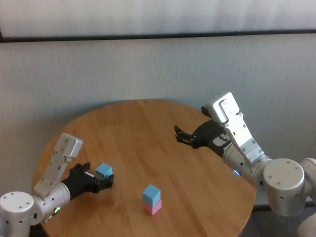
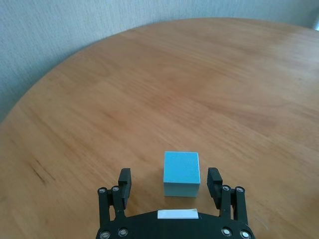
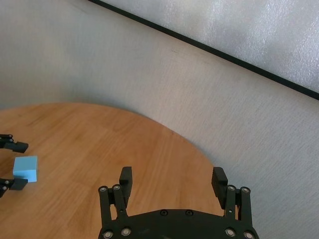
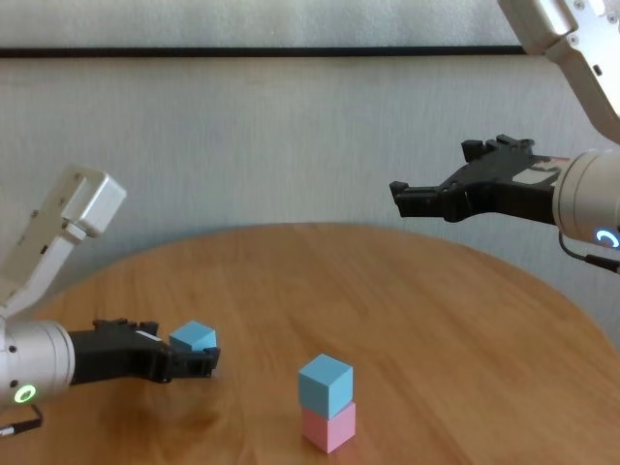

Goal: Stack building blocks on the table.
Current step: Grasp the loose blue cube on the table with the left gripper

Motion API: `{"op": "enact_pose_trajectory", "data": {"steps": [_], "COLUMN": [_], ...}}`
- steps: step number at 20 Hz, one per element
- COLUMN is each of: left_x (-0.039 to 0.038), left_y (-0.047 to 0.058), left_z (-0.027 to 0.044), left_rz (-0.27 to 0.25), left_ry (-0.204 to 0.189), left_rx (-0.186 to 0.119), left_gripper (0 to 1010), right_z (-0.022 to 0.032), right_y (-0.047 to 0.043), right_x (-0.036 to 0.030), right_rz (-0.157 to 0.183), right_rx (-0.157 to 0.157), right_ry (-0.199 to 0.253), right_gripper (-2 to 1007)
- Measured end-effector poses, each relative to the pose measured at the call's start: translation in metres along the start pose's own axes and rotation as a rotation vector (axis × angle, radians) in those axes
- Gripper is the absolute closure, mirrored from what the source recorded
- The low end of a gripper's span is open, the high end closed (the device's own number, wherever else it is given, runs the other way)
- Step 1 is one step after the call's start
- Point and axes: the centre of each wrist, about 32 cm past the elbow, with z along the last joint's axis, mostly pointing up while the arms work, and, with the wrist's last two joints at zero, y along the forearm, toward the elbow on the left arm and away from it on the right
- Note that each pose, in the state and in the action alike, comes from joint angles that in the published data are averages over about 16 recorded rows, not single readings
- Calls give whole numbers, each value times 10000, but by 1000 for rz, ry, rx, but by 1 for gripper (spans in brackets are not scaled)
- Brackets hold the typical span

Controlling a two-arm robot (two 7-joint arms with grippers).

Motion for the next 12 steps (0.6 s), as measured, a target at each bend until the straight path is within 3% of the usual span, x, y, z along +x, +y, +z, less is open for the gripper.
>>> {"op": "enact_pose_trajectory", "data": {"steps": [12], "left_x": [17], "left_y": [-48], "left_z": [-7], "left_rz": [-5], "left_ry": [-1], "left_rx": [1], "left_gripper": [21], "right_z": [0], "right_y": [0], "right_x": [0], "right_rz": [0], "right_rx": [0], "right_ry": [0], "right_gripper": [1]}}
